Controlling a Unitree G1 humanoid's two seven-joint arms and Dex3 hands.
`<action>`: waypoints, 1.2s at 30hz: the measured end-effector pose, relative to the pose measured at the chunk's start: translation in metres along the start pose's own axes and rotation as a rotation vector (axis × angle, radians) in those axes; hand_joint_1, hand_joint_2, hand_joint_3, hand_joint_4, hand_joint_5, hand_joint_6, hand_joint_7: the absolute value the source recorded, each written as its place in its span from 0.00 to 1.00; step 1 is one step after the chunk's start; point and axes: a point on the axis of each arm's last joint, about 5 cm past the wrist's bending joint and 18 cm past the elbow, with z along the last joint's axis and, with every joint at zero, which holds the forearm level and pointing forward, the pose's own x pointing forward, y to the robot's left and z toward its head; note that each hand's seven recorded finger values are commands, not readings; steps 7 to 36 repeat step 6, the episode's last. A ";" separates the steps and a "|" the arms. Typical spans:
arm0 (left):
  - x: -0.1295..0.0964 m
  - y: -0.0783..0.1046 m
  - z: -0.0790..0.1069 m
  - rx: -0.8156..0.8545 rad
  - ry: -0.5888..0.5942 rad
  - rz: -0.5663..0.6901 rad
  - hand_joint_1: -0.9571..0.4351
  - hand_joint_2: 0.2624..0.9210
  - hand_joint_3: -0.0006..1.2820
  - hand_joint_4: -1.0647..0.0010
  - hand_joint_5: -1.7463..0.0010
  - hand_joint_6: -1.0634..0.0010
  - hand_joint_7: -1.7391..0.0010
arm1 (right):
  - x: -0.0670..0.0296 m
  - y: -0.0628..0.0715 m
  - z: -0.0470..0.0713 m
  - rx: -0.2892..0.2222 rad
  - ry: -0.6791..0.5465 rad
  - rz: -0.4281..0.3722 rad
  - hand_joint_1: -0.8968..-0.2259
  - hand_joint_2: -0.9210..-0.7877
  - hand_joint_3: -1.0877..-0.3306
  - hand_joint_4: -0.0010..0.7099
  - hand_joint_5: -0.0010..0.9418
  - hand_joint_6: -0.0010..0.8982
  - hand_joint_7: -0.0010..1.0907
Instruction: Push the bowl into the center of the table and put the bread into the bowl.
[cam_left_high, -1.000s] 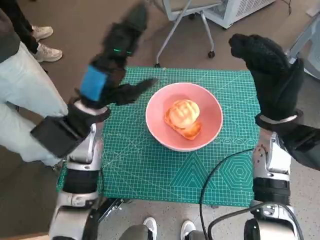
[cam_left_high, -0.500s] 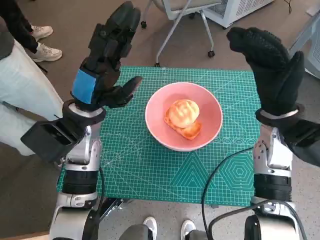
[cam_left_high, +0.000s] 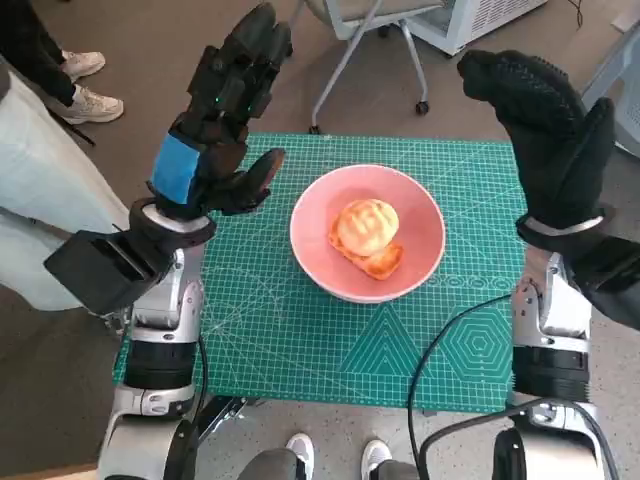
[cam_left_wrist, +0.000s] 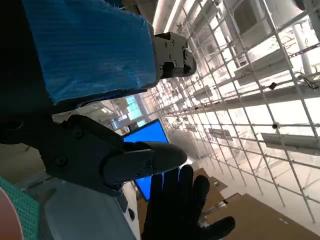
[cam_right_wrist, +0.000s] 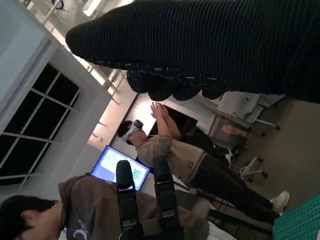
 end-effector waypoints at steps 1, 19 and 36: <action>0.000 0.000 0.000 0.000 0.000 0.000 0.20 1.00 0.45 0.94 1.00 1.00 0.83 | 0.0000 0.000 0.000 -0.001 0.001 0.001 0.35 0.00 0.60 0.30 0.01 0.17 0.29; 0.000 -0.001 0.000 -0.002 0.000 -0.003 0.20 1.00 0.45 0.95 1.00 1.00 0.85 | 0.0000 -0.001 0.001 -0.014 0.006 0.006 0.35 0.00 0.60 0.30 0.01 0.17 0.29; 0.000 -0.001 0.000 -0.002 0.000 -0.003 0.20 1.00 0.45 0.95 1.00 1.00 0.85 | 0.0000 -0.001 0.001 -0.014 0.006 0.006 0.35 0.00 0.60 0.30 0.01 0.17 0.29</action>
